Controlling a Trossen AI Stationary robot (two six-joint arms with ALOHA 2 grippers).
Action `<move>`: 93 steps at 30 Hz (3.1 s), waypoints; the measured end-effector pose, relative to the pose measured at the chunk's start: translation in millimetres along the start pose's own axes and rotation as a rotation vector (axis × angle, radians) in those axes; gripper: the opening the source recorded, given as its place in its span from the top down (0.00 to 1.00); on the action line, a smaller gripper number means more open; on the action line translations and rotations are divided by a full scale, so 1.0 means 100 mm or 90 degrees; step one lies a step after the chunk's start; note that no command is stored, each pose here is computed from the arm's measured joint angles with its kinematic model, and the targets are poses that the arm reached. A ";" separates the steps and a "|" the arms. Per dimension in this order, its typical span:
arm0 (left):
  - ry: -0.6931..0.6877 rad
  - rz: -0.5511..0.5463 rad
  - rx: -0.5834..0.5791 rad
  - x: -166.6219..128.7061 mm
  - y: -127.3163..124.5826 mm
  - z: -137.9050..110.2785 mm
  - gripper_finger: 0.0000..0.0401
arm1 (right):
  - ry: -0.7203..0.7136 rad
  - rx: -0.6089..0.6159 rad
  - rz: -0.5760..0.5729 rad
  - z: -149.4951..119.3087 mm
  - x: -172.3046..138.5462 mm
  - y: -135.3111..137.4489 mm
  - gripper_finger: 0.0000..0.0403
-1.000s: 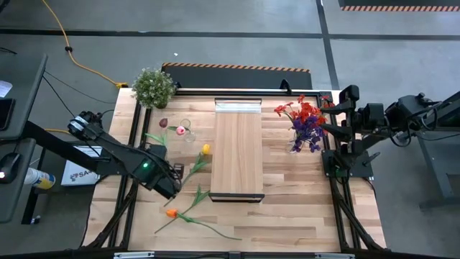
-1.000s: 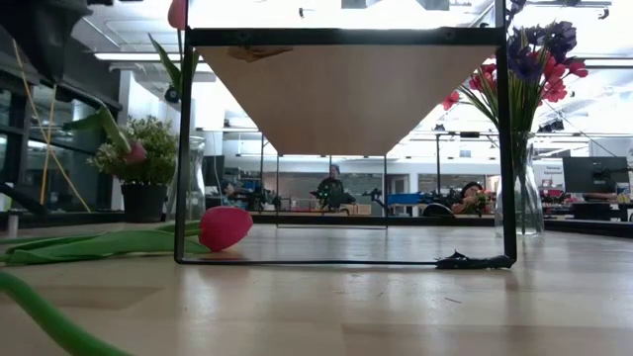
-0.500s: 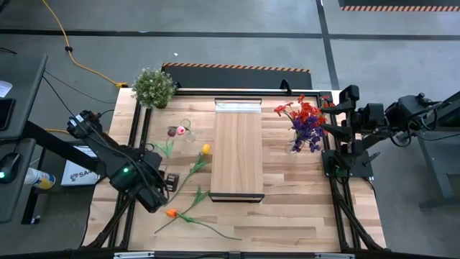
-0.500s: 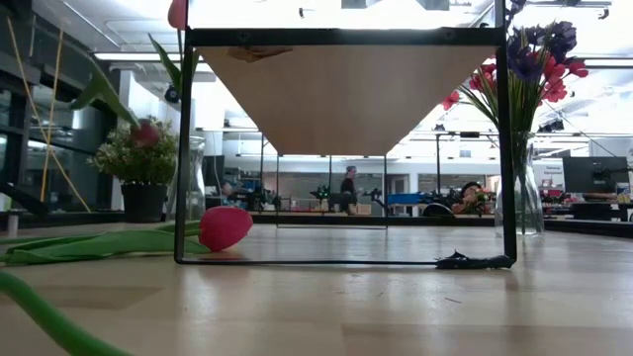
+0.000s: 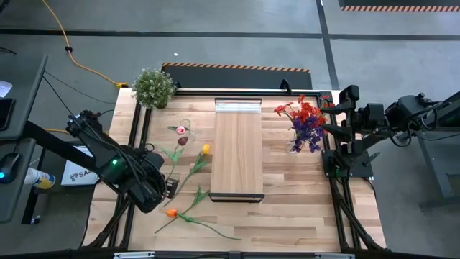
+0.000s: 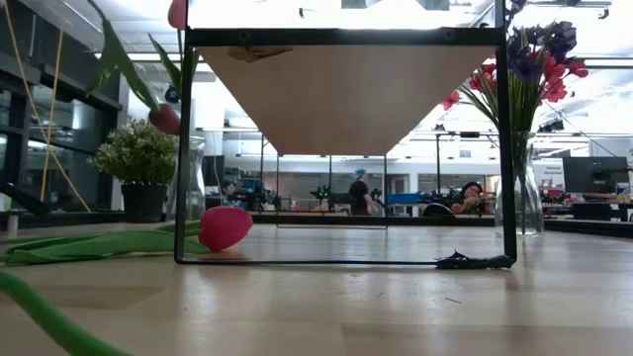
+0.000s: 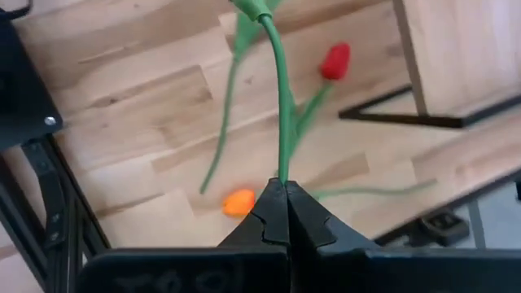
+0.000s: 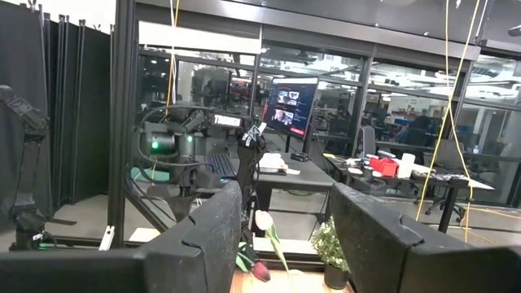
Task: Pick and place flowers into a vace then onto a shelf
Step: Put the dark red tulip into the left transparent vase
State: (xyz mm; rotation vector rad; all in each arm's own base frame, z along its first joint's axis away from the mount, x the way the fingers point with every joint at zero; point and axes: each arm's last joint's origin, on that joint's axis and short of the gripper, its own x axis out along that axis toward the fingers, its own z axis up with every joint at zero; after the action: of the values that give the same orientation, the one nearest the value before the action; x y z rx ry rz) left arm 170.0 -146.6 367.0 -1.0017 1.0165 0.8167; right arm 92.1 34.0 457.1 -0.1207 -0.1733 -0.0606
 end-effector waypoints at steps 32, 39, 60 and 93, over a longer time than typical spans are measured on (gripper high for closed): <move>-0.086 -0.255 0.171 -0.13 -0.36 -0.04 0.95 | -0.031 0.020 -0.008 0.05 0.00 -0.01 0.55; -0.217 -0.296 0.215 -0.20 -0.41 0.01 0.95 | -0.031 0.020 -0.008 0.05 0.00 -0.01 0.55; -0.685 -0.231 0.275 -0.79 -0.09 0.45 0.95 | -0.033 0.009 -0.008 0.06 0.00 -0.01 0.55; -0.835 0.209 0.138 -0.40 -0.16 1.52 0.95 | 0.008 -0.092 0.002 -0.01 0.00 0.00 0.55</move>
State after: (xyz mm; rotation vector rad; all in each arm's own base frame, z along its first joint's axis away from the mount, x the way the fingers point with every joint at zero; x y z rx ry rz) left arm 215.5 -13.4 437.6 0.0247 0.0921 1.3120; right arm 92.5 34.2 455.8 -0.2650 -0.1561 -0.0707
